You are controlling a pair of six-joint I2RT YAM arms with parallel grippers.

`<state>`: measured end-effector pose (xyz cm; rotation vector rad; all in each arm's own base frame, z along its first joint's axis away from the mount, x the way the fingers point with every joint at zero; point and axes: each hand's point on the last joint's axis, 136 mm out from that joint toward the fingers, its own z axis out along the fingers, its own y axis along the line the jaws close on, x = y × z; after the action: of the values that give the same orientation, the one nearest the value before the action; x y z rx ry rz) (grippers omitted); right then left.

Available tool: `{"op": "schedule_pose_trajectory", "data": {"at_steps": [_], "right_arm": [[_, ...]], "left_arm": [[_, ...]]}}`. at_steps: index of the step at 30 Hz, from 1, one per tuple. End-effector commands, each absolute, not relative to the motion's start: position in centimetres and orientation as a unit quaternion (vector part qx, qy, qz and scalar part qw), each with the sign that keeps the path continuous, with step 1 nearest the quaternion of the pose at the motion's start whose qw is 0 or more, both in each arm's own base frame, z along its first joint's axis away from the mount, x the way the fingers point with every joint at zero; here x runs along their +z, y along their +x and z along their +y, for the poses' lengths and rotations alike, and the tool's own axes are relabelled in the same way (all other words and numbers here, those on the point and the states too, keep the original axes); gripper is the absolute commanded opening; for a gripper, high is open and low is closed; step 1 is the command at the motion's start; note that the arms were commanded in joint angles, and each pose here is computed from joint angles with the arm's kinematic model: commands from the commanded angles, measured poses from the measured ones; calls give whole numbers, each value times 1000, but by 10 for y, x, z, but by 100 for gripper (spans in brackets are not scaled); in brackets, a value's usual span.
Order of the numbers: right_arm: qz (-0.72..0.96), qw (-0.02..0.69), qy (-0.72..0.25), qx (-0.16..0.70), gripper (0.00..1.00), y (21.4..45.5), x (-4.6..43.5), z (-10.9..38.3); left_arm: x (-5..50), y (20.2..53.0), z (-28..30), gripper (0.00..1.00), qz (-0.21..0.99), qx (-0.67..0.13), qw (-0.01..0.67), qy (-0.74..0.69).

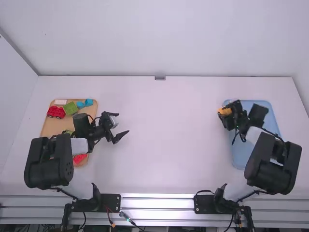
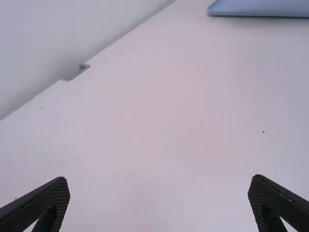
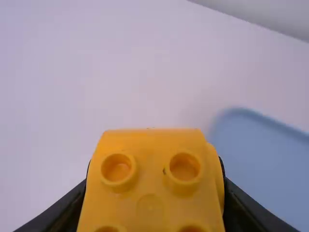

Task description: Assemble lego blocks to make yellow taxi

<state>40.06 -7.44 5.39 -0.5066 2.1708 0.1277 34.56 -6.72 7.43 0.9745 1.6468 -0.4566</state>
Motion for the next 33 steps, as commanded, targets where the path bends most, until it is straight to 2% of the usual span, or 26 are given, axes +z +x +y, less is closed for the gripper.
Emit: {"op": "schedule_pose_trajectory", "data": {"at_steps": [1,3,7,13,15,17,19,20,26,33], "right_arm": [[893,427,-133,49,48,390,40,-103],[900,424,-92,34,52,388,35,-125],[911,411,-28,7,52,382,15,-160],[921,390,17,5,53,378,-15,-173],[924,380,31,-6,57,376,-22,-177],[927,374,34,-12,69,375,-25,-179],[925,378,33,-10,96,376,-23,-178],[924,380,38,-9,99,377,-21,-178],[923,380,47,-13,99,377,1,-173],[917,388,74,-60,99,377,60,-156]], "left_arm": [[73,349,-64,99,722,-196,544,379],[74,349,-63,99,722,-197,545,379],[77,351,-63,99,720,-196,547,380],[80,353,-66,99,713,-198,550,386],[80,353,-66,99,714,-197,550,386],[80,353,-66,99,715,-198,549,385],[80,354,-66,99,719,-204,548,375],[81,355,-65,99,722,-208,547,369],[81,372,-53,99,770,-210,525,295],[93,401,-58,99,806,-169,519,228]]}}
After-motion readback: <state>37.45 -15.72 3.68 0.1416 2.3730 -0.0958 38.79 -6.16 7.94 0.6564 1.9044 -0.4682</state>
